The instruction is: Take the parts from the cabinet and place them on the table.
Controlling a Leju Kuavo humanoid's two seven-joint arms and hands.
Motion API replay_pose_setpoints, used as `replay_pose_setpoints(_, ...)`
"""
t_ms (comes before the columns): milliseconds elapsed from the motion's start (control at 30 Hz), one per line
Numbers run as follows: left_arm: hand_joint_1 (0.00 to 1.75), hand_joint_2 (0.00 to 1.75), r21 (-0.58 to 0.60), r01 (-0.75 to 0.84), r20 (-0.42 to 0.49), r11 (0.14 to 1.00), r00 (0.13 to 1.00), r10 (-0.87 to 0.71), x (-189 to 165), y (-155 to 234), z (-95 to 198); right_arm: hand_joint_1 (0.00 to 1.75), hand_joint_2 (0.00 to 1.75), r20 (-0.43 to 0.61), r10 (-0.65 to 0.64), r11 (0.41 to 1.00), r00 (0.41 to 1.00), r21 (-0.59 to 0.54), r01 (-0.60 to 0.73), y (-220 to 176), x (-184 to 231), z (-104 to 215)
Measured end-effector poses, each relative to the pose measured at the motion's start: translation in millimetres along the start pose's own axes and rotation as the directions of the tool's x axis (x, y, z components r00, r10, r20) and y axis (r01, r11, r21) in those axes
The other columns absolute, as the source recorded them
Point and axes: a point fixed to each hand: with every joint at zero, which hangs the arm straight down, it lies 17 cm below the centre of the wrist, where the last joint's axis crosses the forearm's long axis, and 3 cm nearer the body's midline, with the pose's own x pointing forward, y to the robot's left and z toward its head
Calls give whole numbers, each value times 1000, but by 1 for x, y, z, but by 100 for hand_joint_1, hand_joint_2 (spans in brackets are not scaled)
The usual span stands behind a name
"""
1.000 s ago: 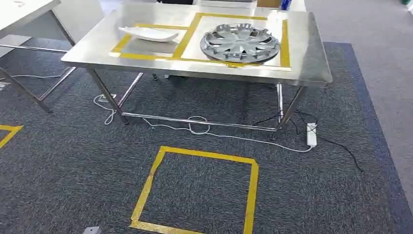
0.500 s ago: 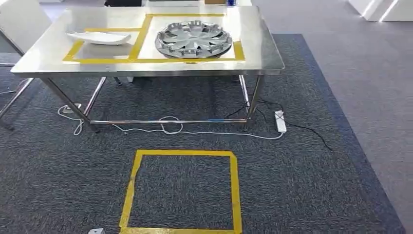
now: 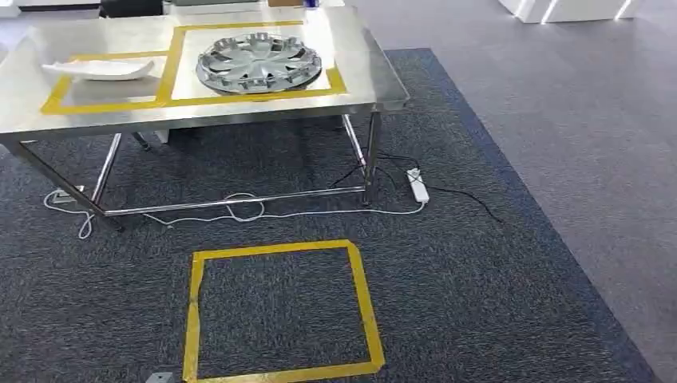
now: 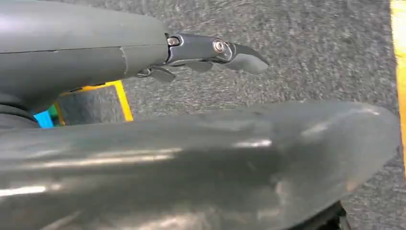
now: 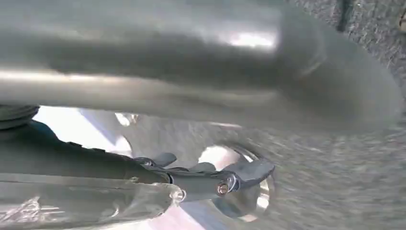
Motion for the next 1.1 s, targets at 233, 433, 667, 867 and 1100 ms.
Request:
replay_pose_setpoints(233,0,0,-34,13,-1,999,1000,-13,7,-6,0,0,0,61,276,960,959,27,-278,14,14,6)
replay_pose_setpoints(433,0,0,-31,30,-11,999,999,-31,5,-3,0,0,0,91,382,922,920,26,-386,20,20,9)
replay_pose_setpoints(667,0,0,-8,1,7,1000,1000,-1,9,2,-1,0,0,53,-200,979,978,44,197,19,21,7)
replay_pose_setpoints(867,0,0,10,-54,20,999,998,53,1,8,1,0,0,-12,-811,582,585,88,808,8,23,3)
replay_pose_setpoints(1100,0,0,13,-101,40,995,994,101,7,4,0,0,0,-43,-999,0,4,104,995,-8,40,6)
